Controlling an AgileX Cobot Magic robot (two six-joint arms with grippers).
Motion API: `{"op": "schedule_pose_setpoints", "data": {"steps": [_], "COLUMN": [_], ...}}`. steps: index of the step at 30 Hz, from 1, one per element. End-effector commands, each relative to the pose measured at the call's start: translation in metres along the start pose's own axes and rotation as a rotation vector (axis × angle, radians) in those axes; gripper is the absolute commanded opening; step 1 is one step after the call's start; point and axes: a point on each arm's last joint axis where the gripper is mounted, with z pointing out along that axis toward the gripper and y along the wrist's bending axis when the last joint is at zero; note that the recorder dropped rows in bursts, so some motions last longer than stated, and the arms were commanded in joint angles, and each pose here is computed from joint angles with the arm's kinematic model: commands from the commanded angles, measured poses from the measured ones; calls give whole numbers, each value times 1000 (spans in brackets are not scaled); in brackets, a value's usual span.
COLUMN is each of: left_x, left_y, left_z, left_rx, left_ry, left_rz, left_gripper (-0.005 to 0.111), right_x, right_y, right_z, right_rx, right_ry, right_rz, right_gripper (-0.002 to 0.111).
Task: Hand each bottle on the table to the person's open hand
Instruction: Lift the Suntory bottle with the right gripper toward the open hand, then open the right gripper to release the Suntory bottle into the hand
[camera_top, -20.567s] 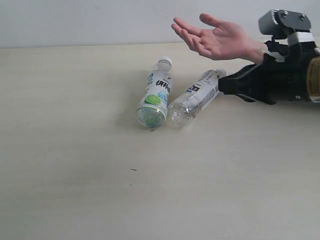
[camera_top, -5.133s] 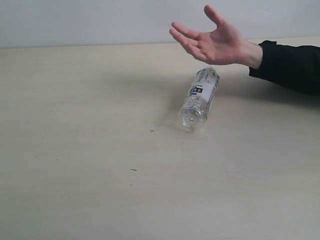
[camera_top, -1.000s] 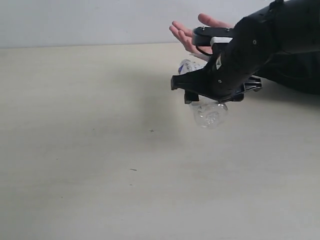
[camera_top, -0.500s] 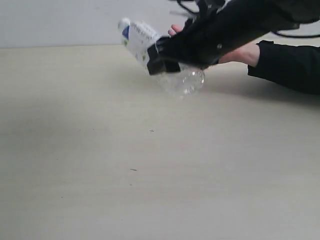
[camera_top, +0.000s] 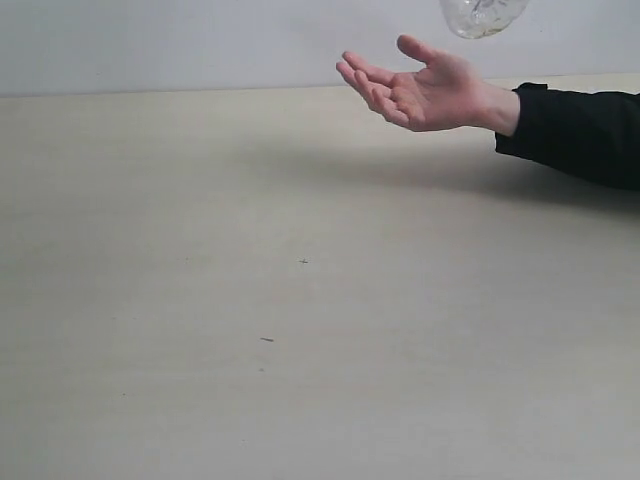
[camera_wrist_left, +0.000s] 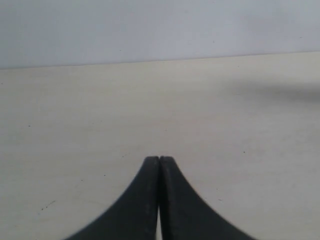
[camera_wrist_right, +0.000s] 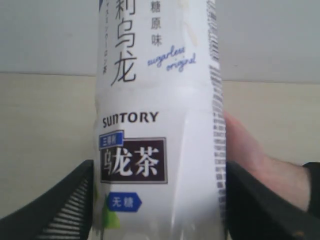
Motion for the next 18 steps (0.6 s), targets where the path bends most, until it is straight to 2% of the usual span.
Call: {"op": "schedule_pose_setpoints", "data": {"steps": [1,9,18], "left_x": [0,0,0], "left_y": [0,0,0], "left_z": [0,0,0], "left_rx": [1,1,1], "left_ry": [-9,-9,-9], "left_rz": [1,1,1], "left_gripper": [3,3,3], "right_x": [15,45,47], "right_y": [-9,-22,-23], "right_z": [40,104,118], "right_rx": [34,70,77], "right_ry": [103,258,294], "right_rz": [-21,-52,-55], "right_gripper": [0,0,0]}}
